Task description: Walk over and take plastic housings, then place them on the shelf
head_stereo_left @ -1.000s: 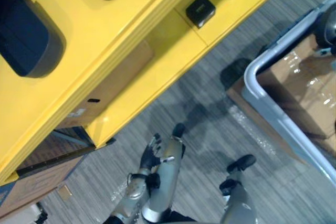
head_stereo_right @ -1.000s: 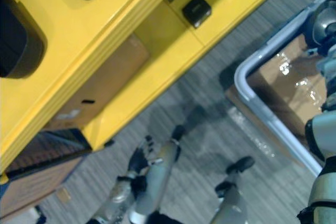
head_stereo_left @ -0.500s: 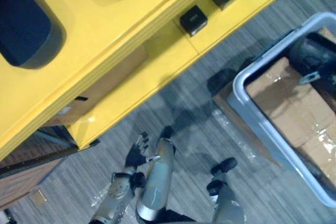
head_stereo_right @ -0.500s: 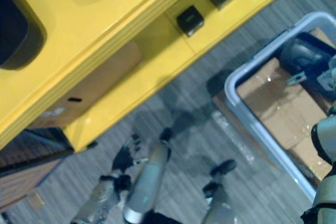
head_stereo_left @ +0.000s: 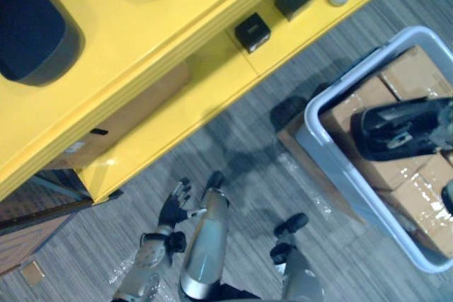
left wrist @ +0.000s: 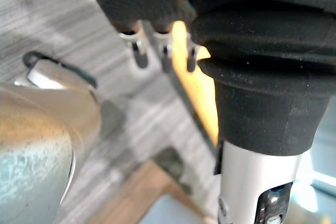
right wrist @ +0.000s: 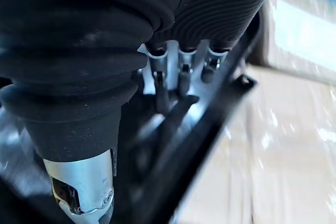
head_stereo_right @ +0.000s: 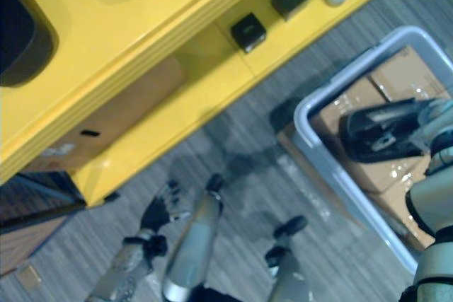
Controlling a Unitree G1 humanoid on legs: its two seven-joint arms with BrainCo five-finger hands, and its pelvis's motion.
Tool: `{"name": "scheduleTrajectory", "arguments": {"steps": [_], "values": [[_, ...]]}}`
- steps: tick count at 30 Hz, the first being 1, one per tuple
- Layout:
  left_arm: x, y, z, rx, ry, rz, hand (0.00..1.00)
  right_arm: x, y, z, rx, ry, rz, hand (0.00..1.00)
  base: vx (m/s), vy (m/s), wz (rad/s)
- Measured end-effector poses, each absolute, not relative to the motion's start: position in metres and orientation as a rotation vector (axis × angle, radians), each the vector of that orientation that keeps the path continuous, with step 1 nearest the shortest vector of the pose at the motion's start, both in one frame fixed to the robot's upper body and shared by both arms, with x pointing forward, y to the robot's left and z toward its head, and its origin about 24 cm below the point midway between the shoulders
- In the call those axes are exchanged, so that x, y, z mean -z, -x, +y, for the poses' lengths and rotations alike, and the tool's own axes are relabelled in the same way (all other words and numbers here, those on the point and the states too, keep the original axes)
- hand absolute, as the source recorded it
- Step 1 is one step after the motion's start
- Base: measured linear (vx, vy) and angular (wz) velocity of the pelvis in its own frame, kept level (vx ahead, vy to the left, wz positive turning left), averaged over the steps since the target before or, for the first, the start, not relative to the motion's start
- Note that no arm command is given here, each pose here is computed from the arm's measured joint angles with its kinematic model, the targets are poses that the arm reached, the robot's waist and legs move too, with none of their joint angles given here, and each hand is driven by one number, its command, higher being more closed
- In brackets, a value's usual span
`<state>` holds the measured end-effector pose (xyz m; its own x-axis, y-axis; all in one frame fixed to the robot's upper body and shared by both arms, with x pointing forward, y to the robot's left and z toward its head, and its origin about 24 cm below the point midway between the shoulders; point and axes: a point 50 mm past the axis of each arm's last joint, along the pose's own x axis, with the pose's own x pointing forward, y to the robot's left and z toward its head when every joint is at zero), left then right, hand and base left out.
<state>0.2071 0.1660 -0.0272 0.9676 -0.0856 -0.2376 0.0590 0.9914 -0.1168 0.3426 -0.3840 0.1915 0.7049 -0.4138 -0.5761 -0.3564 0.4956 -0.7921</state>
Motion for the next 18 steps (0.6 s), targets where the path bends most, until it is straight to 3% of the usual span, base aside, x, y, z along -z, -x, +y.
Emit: {"name": "scheduleTrajectory", "arguments": {"steps": [6,11,18], "values": [[0.037,-0.204,0.169,0.026,0.095,0.269,0.00,-0.191,-0.354,-0.377,0.164,1.301,0.651,0.00,-0.04,0.046,-0.02],[0.035,-0.205,0.159,-0.008,0.134,0.231,0.00,-0.217,-0.365,-0.364,0.451,1.376,0.293,0.00,-0.03,0.054,-0.05],[0.037,-0.202,0.141,-0.018,0.185,0.230,0.00,-0.240,-0.363,-0.336,0.691,1.095,-0.205,0.00,-0.03,0.070,-0.14]]}}
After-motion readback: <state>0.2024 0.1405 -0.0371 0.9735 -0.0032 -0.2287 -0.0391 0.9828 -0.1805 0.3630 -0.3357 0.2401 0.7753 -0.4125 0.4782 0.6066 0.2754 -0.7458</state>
